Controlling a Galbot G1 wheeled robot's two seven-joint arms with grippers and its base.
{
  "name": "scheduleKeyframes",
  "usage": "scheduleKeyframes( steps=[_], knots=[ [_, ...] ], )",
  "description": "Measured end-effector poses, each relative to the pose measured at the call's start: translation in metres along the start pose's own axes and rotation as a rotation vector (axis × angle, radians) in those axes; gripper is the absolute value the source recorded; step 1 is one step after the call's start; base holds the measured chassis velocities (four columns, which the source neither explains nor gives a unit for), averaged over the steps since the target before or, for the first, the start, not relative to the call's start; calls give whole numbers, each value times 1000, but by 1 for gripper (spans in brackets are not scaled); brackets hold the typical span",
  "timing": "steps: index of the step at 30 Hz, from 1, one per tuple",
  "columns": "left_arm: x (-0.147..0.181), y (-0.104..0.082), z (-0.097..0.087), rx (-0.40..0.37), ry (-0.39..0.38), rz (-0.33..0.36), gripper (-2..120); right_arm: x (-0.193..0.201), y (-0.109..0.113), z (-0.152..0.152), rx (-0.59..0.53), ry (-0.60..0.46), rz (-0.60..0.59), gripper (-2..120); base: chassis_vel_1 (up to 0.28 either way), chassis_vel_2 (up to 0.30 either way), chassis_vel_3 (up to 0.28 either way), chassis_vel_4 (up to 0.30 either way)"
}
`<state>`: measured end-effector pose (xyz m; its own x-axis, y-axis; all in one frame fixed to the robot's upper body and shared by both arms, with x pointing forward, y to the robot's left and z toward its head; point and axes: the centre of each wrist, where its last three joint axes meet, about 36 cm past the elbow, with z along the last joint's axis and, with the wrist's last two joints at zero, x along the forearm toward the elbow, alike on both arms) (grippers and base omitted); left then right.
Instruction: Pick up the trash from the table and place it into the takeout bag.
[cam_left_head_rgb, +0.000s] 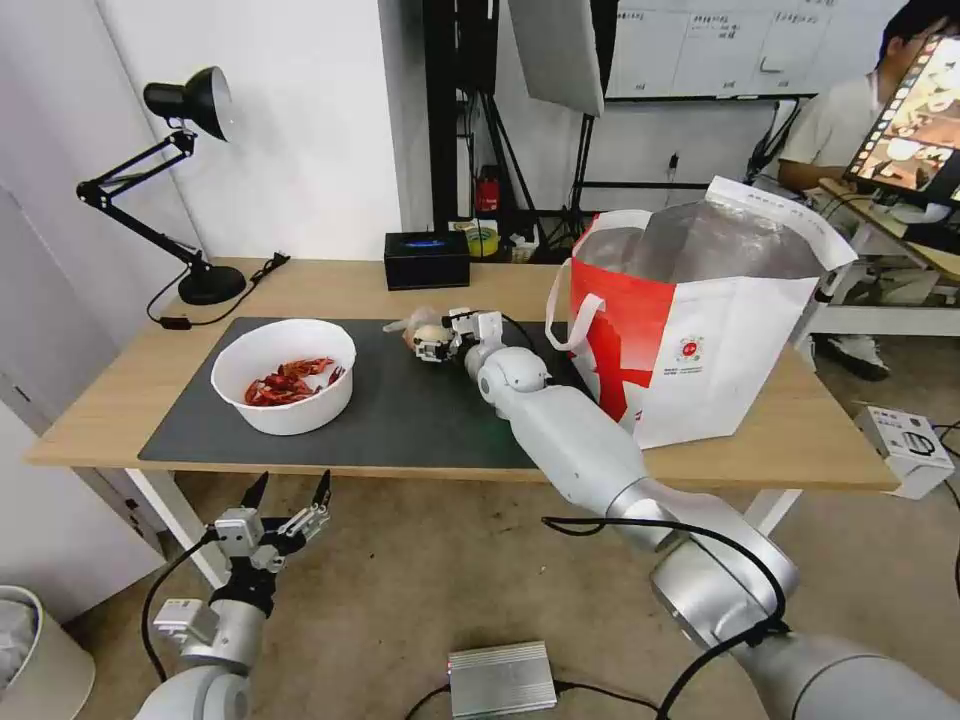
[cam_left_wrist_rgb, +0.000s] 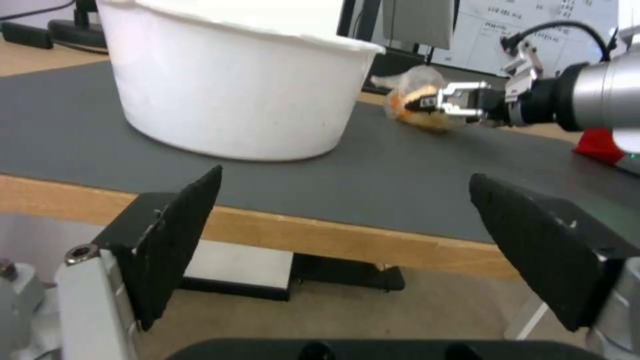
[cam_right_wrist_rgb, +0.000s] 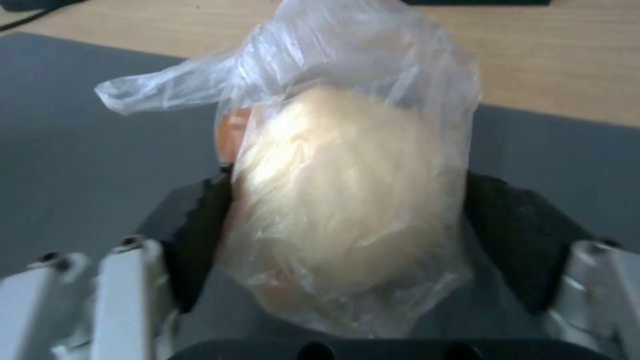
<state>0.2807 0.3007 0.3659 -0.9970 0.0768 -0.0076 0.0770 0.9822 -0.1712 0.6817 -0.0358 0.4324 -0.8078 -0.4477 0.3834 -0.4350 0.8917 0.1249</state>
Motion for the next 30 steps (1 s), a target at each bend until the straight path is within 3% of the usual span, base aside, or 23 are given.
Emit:
scheduleKeyframes(
  steps=[7, 10, 14, 17, 22, 30],
  knots=[
    [0, 0, -3, -4, -7, 2, 100, 0, 0, 1, -6, 0, 6, 54, 0, 0, 0, 0],
    [0, -1, -3, -2, -7, 2, 100, 0, 0, 1, -8, -2, 8, 37, 0, 0, 0, 0],
    [0, -1, -2, -1, -7, 1, 100, 0, 0, 3, -9, -6, 11, 29, 0, 0, 0, 0],
    [0, 0, -2, -2, -7, -2, 100, 1, 1, 8, -13, -12, 14, 14, 0, 0, 0, 0],
    [1, 2, -2, -2, -5, -6, 100, 3, 7, 16, -16, -37, 14, 6, 0, 0, 0, 0],
    [0, 4, -3, 8, -14, -13, 100, 13, 25, 16, -5, -100, -4, 6, 0, 0, 0, 0]
  ],
)
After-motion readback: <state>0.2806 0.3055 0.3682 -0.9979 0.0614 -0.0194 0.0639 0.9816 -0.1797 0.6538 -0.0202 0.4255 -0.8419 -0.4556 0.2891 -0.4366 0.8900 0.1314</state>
